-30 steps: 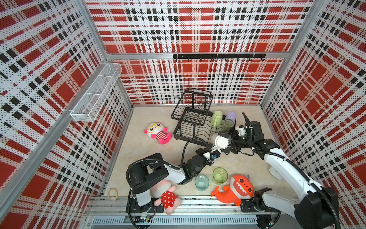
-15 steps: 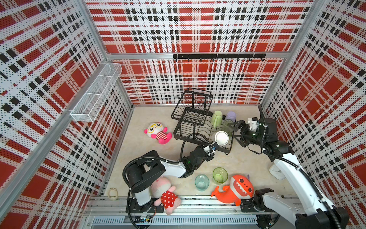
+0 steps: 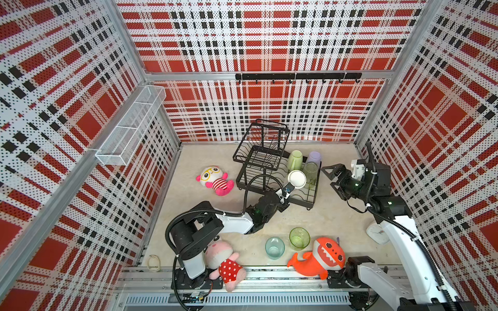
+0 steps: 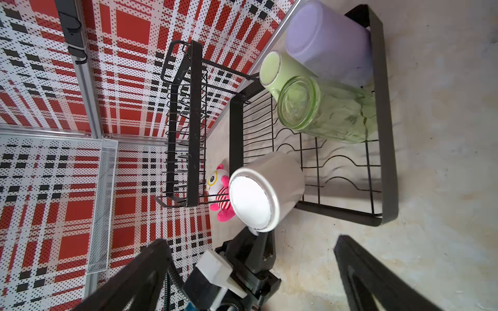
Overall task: Load cups into a dish rack
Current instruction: Place the cup on the dish rack.
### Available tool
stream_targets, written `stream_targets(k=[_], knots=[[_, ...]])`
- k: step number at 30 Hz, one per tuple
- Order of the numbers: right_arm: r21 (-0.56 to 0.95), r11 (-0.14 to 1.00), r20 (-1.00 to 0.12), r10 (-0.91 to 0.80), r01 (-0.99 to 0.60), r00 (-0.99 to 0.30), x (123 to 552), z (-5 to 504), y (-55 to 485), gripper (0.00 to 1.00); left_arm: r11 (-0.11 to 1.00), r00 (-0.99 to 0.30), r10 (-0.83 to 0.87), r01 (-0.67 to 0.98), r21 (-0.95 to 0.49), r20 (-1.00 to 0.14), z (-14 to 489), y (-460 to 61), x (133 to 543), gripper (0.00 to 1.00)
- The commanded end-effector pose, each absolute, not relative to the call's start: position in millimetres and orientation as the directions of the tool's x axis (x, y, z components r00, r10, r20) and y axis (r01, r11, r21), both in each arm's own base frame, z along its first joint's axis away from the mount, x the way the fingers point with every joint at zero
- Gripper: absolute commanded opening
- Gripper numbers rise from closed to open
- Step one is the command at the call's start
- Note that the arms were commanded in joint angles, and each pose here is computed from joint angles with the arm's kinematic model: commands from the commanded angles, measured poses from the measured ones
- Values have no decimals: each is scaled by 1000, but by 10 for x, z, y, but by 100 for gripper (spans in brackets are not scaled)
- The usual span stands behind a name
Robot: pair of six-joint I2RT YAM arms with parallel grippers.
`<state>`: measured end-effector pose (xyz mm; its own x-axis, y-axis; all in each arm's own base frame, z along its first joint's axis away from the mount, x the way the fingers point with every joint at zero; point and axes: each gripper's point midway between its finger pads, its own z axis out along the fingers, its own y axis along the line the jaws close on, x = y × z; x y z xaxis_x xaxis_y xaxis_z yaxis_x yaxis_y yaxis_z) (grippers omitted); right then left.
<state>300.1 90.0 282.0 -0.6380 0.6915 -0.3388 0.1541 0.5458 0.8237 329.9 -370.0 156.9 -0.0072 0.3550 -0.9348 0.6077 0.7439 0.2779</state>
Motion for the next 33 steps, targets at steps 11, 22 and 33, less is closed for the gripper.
stream_targets(k=[11,22,33], knots=[[787,591,-392,701,178,-596,2946,2799,679,100,800,-101,194,592,98,-976,1797,-3876,3602,0],[775,602,-401,704,194,-586,2931,2765,594,100,831,-200,121,557,-11,-972,1667,-3817,3742,0],[677,661,-442,717,324,-538,2886,2604,286,100,839,-240,98,542,-50,-966,1609,-3929,3899,0]])
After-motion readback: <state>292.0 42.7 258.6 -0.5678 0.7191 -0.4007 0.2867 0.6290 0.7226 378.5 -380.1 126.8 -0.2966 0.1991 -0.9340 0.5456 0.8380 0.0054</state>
